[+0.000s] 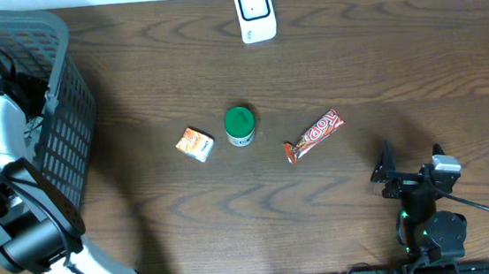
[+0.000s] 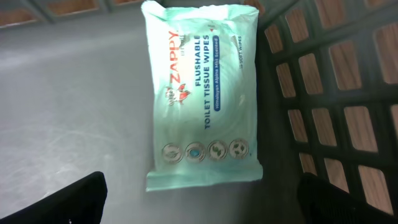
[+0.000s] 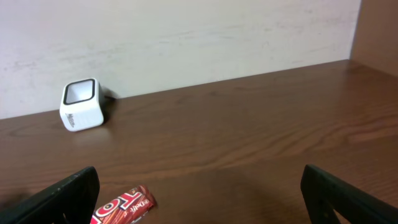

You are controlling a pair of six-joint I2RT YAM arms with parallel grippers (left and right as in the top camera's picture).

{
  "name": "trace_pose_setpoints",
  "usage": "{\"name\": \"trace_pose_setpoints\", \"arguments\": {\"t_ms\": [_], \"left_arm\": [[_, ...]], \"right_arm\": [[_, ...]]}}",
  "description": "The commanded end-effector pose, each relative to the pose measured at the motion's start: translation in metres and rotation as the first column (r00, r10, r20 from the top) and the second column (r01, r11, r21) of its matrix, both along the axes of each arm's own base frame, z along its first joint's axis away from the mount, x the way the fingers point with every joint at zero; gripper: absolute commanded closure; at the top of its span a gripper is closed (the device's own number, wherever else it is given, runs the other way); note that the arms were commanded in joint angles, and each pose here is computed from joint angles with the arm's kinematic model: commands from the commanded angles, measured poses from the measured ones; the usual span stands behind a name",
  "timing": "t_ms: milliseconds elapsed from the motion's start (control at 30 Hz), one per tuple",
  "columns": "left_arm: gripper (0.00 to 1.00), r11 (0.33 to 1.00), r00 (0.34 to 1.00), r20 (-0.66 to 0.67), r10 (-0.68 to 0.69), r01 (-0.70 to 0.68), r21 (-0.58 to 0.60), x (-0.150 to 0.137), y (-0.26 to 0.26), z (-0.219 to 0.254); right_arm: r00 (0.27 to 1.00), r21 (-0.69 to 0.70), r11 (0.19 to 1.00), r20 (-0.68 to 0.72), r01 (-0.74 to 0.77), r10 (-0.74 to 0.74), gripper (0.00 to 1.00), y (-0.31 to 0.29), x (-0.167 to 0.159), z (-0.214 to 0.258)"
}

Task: Scan the item barcode
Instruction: 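Reach the left gripper into the basket toward the mint-green wipes pack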

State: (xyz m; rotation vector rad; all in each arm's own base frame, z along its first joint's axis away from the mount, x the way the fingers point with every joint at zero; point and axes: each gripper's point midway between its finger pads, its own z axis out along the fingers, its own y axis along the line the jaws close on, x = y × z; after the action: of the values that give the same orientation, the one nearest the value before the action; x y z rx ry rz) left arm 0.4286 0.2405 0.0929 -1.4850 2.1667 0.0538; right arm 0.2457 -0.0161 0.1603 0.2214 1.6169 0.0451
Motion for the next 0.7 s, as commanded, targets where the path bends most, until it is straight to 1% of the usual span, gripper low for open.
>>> {"name": "trace_pose_setpoints", "arguments": {"t_ms": [0,200,400,467,533,600,667], "left_arm": [[0.02,1.0,1.0,-0.009,0.002,-0.002,-0.024,0.001,-0.001,-0.014],[0.02,0.999,0.999,-0.039,0.002,-0.003,-0.04,0.0,-0.002,-0.04],[0.02,0.999,0.998,-0.063,0.003,-0.006,-0.052,-0.002,-0.002,-0.054],[0.0,0.998,0.998,-0.069,0.005,-0.009,-0.055,-0.003,-0.002,-0.058],[0.09,0.998,0.997,-0.076,0.007,-0.011,-0.058,-0.004,-0.001,-0.061],[0.13,0.998,0.997,-0.079,0.008,-0.013,-0.059,-0.005,-0.001,-0.062],[0.31,0.998,0.997,-0.079,0.013,-0.018,-0.055,-0.006,0.001,-0.062]], "right_arm": [[1.0,-0.011,1.0,-0.001,0.017,-0.017,0.01,-0.003,-0.001,0.0],[1.0,-0.011,1.0,-0.001,0.017,-0.017,0.01,-0.003,-0.001,0.0],[1.0,-0.011,1.0,-0.001,0.017,-0.017,0.01,-0.003,-0.001,0.0],[1.0,-0.011,1.0,-0.001,0.018,-0.018,0.01,-0.004,-0.001,0.0],[1.0,-0.011,1.0,-0.001,0.017,-0.017,0.01,-0.003,-0.001,0.0],[1.0,-0.011,1.0,-0.001,0.017,-0.017,0.01,-0.003,-0.001,0.0],[1.0,-0.011,1.0,-0.001,0.017,-0.017,0.01,-0.003,-0.001,0.0]]}}
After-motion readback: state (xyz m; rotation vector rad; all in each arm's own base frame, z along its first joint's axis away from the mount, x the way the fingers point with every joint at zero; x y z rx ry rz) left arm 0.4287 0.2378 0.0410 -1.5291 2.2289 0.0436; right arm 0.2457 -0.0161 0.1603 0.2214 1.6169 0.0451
